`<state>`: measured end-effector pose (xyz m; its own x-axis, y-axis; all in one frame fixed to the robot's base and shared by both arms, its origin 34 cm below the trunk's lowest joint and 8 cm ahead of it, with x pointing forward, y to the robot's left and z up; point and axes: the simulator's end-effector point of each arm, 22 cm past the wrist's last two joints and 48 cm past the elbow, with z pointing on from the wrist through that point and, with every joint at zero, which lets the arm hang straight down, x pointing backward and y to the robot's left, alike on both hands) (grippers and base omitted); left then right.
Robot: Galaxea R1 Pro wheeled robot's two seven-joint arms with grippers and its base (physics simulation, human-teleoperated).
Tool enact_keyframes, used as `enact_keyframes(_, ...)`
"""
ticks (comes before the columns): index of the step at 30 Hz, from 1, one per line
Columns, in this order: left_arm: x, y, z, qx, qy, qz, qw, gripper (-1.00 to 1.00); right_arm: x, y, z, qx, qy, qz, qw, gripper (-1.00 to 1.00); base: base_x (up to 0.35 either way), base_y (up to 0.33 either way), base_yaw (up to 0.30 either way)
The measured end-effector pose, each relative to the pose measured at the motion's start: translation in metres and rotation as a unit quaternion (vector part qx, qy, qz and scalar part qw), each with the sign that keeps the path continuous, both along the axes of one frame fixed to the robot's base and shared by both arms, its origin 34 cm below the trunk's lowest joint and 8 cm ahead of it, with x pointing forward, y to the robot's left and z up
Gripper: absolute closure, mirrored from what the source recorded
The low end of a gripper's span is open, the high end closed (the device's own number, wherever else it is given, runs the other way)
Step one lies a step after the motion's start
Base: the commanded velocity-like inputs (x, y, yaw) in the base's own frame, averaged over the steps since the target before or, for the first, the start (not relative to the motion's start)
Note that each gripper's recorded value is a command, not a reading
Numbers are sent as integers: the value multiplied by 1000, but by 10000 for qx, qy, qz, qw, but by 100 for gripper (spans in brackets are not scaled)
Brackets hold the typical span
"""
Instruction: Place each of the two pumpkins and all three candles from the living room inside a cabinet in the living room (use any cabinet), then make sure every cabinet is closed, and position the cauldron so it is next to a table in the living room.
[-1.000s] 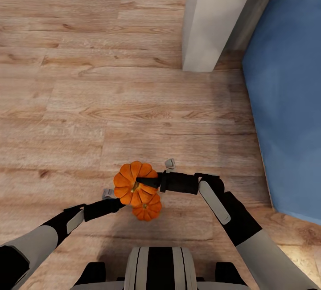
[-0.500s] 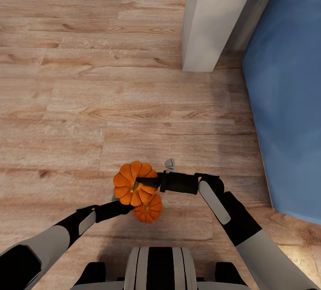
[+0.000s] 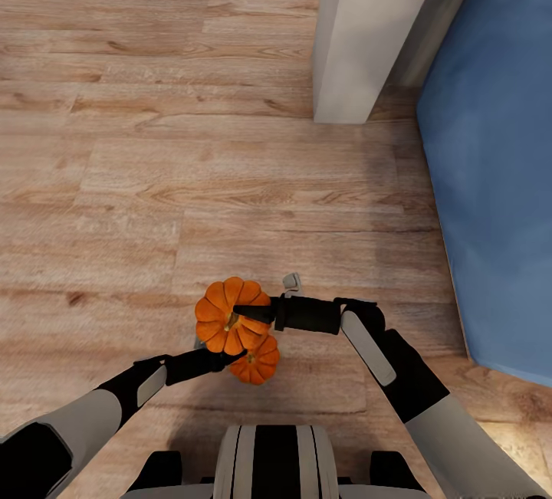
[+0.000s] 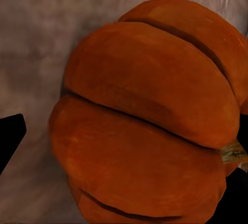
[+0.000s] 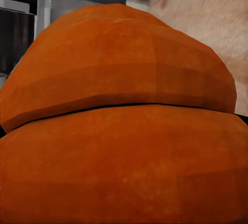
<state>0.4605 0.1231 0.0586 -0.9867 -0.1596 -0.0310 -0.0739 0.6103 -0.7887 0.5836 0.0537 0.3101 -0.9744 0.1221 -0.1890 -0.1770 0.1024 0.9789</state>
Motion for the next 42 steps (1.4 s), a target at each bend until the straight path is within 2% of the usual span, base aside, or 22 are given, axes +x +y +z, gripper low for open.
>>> enact_keyframes(8,-1,5,-1,45,59,250,9997,-100,-3,1,-2,-65,16,-2,10000,100,0,0,-108)
enact_keyframes(15,-5,3,2,31,43,55,10000,-100,-2,0,2,-65,-22,-8,10000,100,0,0,-205)
enact_keyframes(21,0,3,5,20,8,130,9999,-100,-1,0,5,-65,-56,-8,10000,100,0,0,-206)
enact_keyframes(23,-7,2,5,55,4,-100,9999,-100,0,0,6,-66,-66,-9,10000,100,0,0,-206)
enact_keyframes(25,-5,0,6,44,-20,-105,9999,-100,0,0,7,-64,-74,-10,10000,100,0,0,-206)
enact_keyframes(26,-5,-2,7,22,-33,-124,9999,100,0,0,8,-65,-81,-9,9999,100,0,0,-206)
enact_keyframes(31,-9,-12,13,-110,-10,-295,9995,100,1,1,10,-64,-105,-9,9999,100,0,0,-169)
enact_keyframes(37,-3,-24,23,-310,-139,-413,9986,100,2,1,11,-63,-110,-12,9999,100,0,0,-14)
enact_keyframes(39,-2,-25,30,-488,-168,-409,9978,100,2,1,11,-61,-108,-12,9999,100,0,0,0)
enact_keyframes(42,0,-12,40,-707,-214,-409,9964,100,2,1,11,-60,-108,-12,9999,100,0,0,0)
